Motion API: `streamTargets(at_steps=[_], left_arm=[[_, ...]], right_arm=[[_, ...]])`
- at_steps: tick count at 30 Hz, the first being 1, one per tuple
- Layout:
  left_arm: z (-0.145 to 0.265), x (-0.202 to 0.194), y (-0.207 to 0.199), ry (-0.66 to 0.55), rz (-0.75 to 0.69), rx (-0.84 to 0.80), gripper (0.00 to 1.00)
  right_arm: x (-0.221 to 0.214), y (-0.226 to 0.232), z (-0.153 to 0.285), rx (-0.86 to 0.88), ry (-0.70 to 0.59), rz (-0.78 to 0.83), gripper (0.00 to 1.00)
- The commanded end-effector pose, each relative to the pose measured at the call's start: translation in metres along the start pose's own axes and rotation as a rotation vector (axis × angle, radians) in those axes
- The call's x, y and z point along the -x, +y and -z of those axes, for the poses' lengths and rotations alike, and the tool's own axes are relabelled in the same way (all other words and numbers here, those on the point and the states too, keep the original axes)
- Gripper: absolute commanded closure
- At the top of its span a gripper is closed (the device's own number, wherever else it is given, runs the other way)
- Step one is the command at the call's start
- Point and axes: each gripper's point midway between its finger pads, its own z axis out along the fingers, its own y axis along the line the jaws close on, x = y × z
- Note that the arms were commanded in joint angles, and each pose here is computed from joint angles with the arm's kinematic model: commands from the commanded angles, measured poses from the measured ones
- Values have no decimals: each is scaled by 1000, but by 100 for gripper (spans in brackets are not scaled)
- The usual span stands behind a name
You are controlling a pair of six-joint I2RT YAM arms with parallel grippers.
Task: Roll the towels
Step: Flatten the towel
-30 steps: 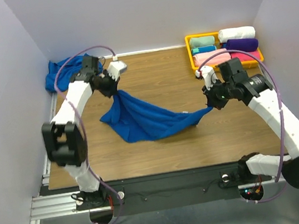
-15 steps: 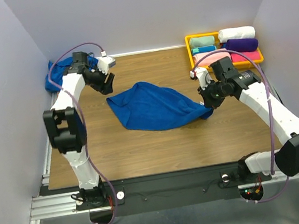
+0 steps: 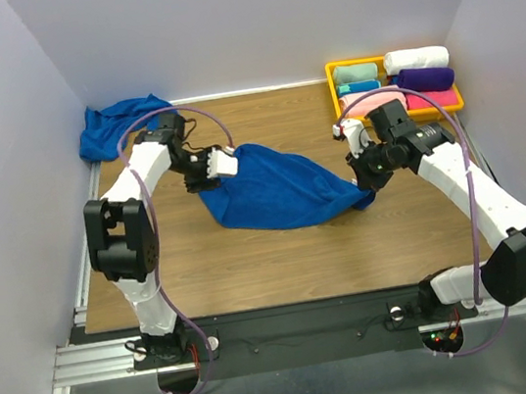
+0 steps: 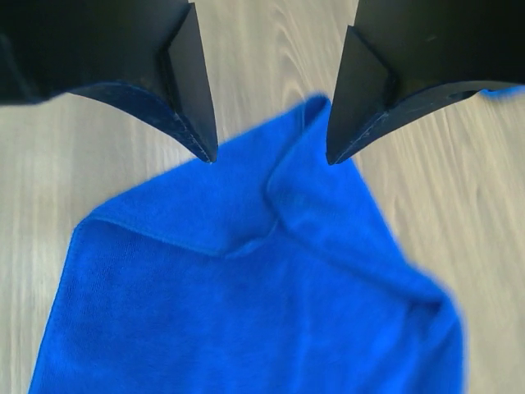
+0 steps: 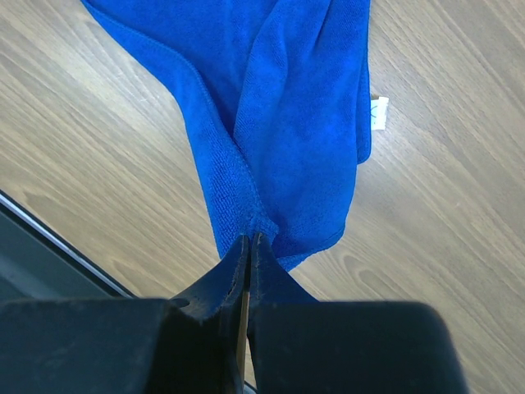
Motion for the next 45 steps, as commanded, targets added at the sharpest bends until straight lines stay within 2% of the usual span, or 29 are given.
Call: streamTargets(at_steps=[1, 4, 10, 19, 31, 45], left_arm=[[-12, 11, 7, 39, -265, -45, 36], [-30, 10, 2, 82, -360, -81, 42], [-57, 11, -4, 122, -424, -137, 51], [-70, -15, -17, 224, -450, -239, 51], [-84, -19, -17, 225, -450, -258, 55], [-82, -2, -7, 203, -484, -221, 53]], right_arm=[[10, -3, -3, -1, -40, -6, 100], [9, -2, -5, 4, -33, -18, 99], [7, -2, -7, 11, -30, -37, 100], [3, -6, -7, 3, -22, -45, 100], [-3, -12, -10, 4, -6, -54, 99], [-6, -12, -14, 19, 3, -65, 99]])
